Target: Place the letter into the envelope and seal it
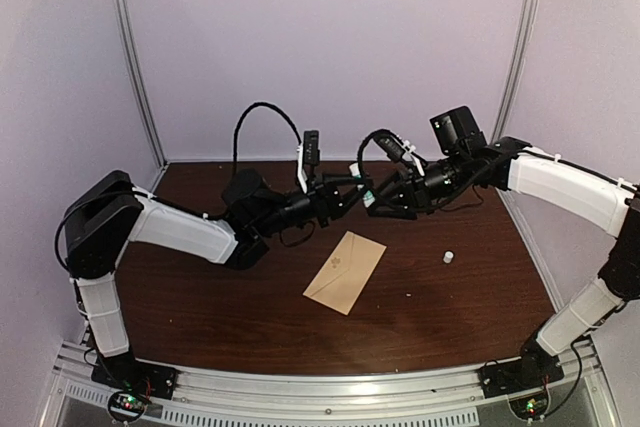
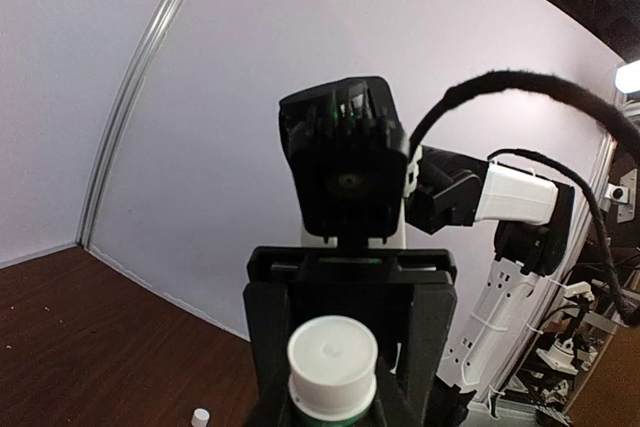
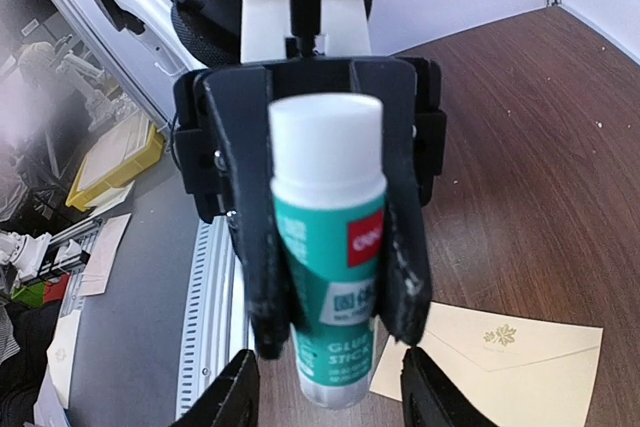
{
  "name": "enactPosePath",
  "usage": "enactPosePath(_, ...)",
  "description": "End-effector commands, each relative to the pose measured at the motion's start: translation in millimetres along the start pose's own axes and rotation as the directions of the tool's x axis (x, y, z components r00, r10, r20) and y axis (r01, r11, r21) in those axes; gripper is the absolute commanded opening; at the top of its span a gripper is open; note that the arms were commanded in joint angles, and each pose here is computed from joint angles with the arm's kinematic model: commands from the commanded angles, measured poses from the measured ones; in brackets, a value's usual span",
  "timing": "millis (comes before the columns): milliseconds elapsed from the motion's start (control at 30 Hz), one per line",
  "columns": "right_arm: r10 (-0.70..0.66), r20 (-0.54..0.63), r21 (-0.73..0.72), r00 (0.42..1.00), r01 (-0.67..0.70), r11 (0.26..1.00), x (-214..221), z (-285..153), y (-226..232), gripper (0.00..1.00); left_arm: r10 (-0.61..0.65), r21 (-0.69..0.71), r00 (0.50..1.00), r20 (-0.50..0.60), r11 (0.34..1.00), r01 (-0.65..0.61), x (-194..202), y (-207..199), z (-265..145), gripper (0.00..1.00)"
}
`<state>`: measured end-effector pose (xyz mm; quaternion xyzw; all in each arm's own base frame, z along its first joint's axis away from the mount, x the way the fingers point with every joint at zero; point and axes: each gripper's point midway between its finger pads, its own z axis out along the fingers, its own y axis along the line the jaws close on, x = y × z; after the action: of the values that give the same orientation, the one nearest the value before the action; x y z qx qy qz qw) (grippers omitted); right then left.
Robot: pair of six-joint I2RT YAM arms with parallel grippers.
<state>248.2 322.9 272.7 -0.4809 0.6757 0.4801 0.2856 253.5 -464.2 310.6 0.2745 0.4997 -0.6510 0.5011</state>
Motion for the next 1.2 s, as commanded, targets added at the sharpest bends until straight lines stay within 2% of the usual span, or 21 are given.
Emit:
enactPosePath(0,-0.028,0.033,-0.049,0.999,0.030,0.998,-8.4,-1.2,11.1,0.45,-0.010,0.077,0.999,0.036,0.997,0.007,-8.8,-11.1,4.3,0.00)
enactPosePath(200,-0.023,0.038,-0.041,0.999,0.025,0.999,-8.3,-1.3,10.3,0.25,-0.012,0.074,0.999,0.041,0.997,0.008,-10.0,-10.6,5.2,0.00)
enactPosePath(267,-0.018,0.035,-0.031,0.999,0.019,0.999,-6.9,-0.8,8.1,0.25,-0.008,0.072,0.999,0.044,0.997,0.005,-11.1,-10.6,5.2,0.00)
enactPosePath(300,-0.014,0.032,-0.028,0.999,0.015,1.000,-5.8,-0.8,7.4,0.28,-0.007,0.070,0.999,0.047,0.998,0.004,-11.7,-10.2,5.0,0.00)
enactPosePath(333,-0.010,0.028,-0.024,1.000,0.011,1.000,-4.3,-0.3,6.6,0.36,-0.006,0.068,0.999,0.048,0.998,0.003,-12.2,-10.5,5.1,0.00)
enactPosePath(367,-0.009,0.026,-0.019,1.000,0.009,1.000,-3.3,-0.1,5.5,0.38,-0.004,0.067,0.999,0.050,0.998,0.000,-12.7,-10.6,5.1,0.00)
enactPosePath(433,-0.007,0.021,-0.009,1.000,0.007,1.000,-0.3,0.3,3.8,0.37,-0.002,0.063,0.999,0.052,0.998,-0.001,-13.5,-9.8,5.3,0.00)
enactPosePath(767,0.007,0.016,0.035,1.000,-0.008,0.999,0.7,2.6,-7.3,0.11,0.002,0.031,0.999,0.032,1.000,-0.003,-8.6,-3.1,7.0,0.00)
enactPosePath(833,-0.005,0.017,0.088,1.000,0.003,0.996,-2.9,0.8,-14.1,0.08,-0.001,-0.026,1.000,0.024,1.000,0.001,-2.2,6.7,7.1,0.00)
enactPosePath(867,-0.018,0.008,0.177,1.000,0.017,0.984,-5.8,-0.8,-24.8,0.08,-0.003,-0.098,1.000,0.018,0.995,0.005,3.0,16.1,7.6,0.00)
enactPosePath(933,-0.050,-0.019,0.411,0.999,0.054,0.910,-12.4,-10.0,-51.7,0.06,0.011,-0.289,1.000,0.004,0.957,-0.009,16.4,39.7,7.6,0.00)
enactPosePath(1000,-0.022,-0.023,0.538,0.999,0.031,0.842,-18.9,-19.1,-69.6,0.07,0.017,-0.470,1.000,-0.010,0.883,-0.020,26.2,61.8,4.5,0.00)
enactPosePath(1033,-0.008,-0.020,0.539,1.000,0.018,0.842,-21.5,-18.3,-70.3,0.09,0.019,-0.505,1.000,-0.010,0.863,-0.022,26.5,67.2,5.4,0.00)
enactPosePath(1167,0.011,-0.039,0.478,0.999,0.009,0.879,-20.3,-13.6,-60.8,0.26,0.020,-0.492,1.000,-0.012,0.870,-0.023,19.6,71.0,1.3,0.00)
